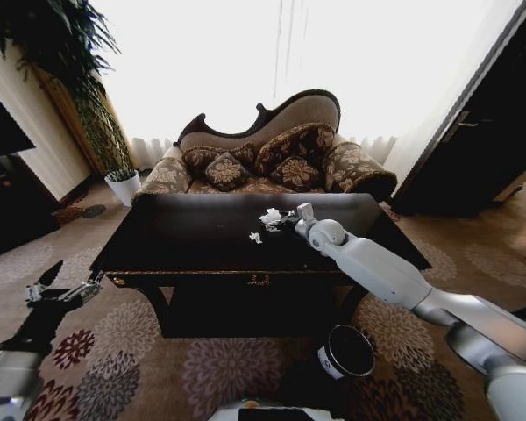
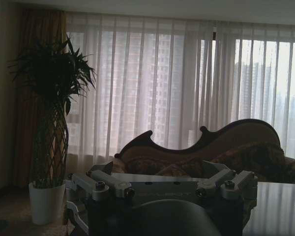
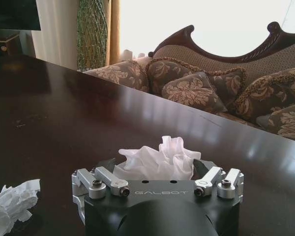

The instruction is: Move to the front of the table and place the trash on the table into the trash bin.

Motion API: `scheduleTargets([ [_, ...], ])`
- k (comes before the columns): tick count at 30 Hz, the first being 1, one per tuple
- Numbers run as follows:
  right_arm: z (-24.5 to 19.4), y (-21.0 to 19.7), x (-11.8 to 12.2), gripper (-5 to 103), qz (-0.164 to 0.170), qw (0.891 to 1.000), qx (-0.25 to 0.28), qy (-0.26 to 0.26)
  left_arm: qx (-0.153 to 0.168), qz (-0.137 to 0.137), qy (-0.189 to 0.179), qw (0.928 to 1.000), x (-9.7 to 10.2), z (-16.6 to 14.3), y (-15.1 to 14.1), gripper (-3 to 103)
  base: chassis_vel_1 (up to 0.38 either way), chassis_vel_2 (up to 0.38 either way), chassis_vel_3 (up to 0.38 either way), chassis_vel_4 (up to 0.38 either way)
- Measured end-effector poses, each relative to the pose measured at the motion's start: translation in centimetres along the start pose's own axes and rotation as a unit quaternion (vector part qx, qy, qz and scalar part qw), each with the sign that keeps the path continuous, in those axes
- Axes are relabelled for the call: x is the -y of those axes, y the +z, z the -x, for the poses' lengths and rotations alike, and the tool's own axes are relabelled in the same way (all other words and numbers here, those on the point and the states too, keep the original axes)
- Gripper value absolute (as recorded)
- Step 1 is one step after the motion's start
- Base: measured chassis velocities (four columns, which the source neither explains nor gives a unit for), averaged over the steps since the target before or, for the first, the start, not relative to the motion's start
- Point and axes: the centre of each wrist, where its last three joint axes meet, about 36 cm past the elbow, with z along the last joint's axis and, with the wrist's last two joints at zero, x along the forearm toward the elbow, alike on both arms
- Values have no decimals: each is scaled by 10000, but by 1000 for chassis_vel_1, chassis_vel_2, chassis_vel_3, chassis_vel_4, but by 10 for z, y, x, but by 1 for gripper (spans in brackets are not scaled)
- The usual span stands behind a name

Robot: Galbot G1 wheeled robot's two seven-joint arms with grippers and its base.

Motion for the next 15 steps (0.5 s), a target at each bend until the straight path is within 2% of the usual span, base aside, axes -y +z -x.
scheduleTargets([
  [1, 0, 0, 0, 88, -2, 10000, 4, -12, 0, -2, 3, 10000, 0, 0, 0, 100, 0, 0, 0, 0],
  [2, 0, 1, 1, 77, -3, 10000, 15, -33, -2, -4, 5, 10000, 1, 0, 1, 100, 0, 0, 0, 0],
  [4, -1, 1, 1, 77, -3, 10000, 20, -38, -3, -3, 5, 10000, 1, 0, 1, 100, 0, 0, 0, 0],
  [6, -1, 3, 2, 66, -4, 10000, 35, -54, -3, -2, 5, 10000, 1, 0, 1, 100, 0, 0, 0, 0],
  [7, -1, 3, 2, 66, -4, 10000, 35, -54, -3, -2, 5, 10000, 1, 0, 1, 100, 0, 0, 0, 0],
  [10, -1, 5, 2, 49, 2, 10000, 44, -74, -10, 1, 3, 10000, 1, 0, 1, 100, 0, 0, 0, 0],
  [11, -1, 5, 2, 49, 2, 10000, 44, -74, -10, 1, 3, 10000, 1, 0, 1, 100, 0, 0, 0, 0],
  [14, -3, 5, 3, 34, 8, 9999, 69, -95, -10, 6, 3, 10000, 1, 0, 0, 100, 0, 0, 0, 0],
  [15, -4, 5, 3, 34, 9, 9999, 83, -100, -8, 6, 4, 10000, 1, 0, 0, 100, 0, 0, 0, 0],
])
